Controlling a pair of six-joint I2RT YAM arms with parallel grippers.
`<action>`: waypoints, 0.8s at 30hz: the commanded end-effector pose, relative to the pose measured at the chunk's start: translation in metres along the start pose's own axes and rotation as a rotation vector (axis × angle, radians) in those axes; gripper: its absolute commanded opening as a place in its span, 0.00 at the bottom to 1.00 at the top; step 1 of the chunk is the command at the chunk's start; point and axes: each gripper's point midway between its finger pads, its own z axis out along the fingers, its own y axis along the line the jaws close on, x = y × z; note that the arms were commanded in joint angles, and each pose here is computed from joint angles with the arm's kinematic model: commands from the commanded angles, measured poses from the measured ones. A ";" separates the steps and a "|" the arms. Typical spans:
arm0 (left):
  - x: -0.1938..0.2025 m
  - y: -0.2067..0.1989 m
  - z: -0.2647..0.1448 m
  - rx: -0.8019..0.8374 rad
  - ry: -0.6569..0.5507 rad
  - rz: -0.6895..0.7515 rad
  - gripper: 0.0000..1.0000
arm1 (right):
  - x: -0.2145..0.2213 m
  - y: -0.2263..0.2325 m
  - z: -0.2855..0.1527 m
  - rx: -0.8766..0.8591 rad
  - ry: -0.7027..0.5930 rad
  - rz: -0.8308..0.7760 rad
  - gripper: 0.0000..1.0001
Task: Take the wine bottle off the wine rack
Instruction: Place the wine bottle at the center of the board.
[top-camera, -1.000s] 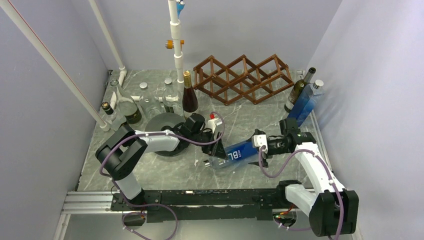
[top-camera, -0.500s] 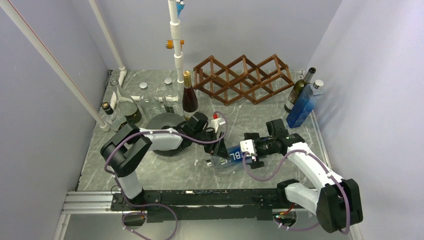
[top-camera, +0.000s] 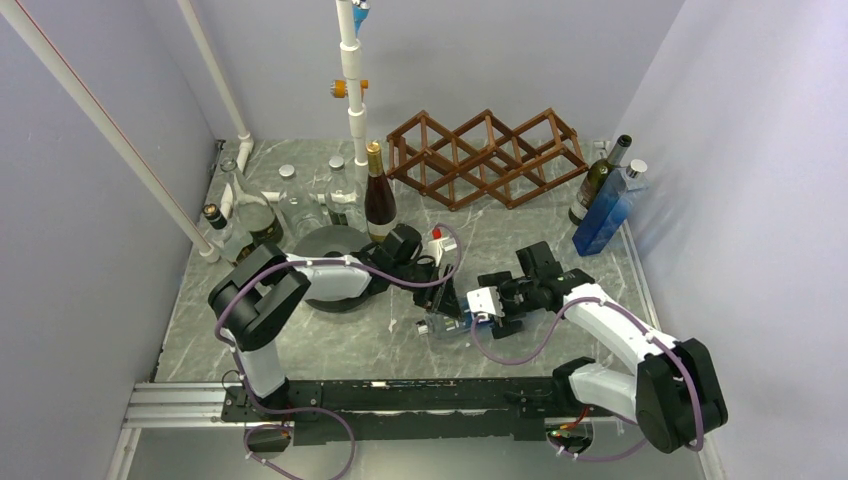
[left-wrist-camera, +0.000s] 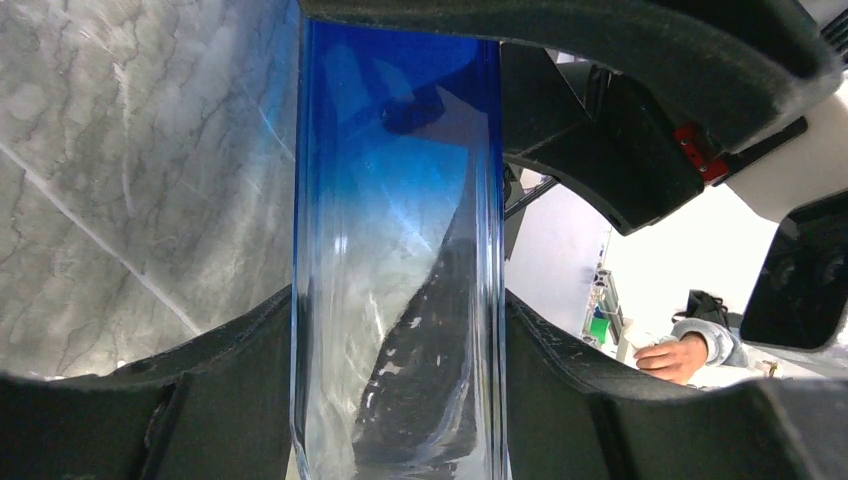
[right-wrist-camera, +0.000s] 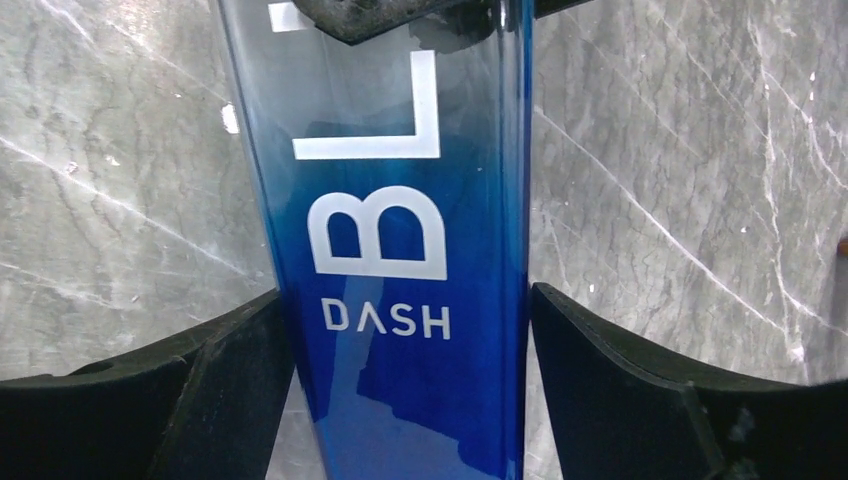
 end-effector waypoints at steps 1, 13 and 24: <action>-0.017 -0.033 -0.001 0.101 -0.015 0.072 0.09 | 0.003 -0.006 0.003 0.024 0.024 -0.021 0.75; -0.017 -0.034 -0.008 0.083 -0.043 0.090 0.46 | -0.005 -0.008 0.001 0.005 0.016 -0.056 0.00; -0.023 -0.029 -0.032 0.034 -0.180 0.105 0.99 | -0.015 -0.009 -0.003 0.003 -0.035 -0.024 0.00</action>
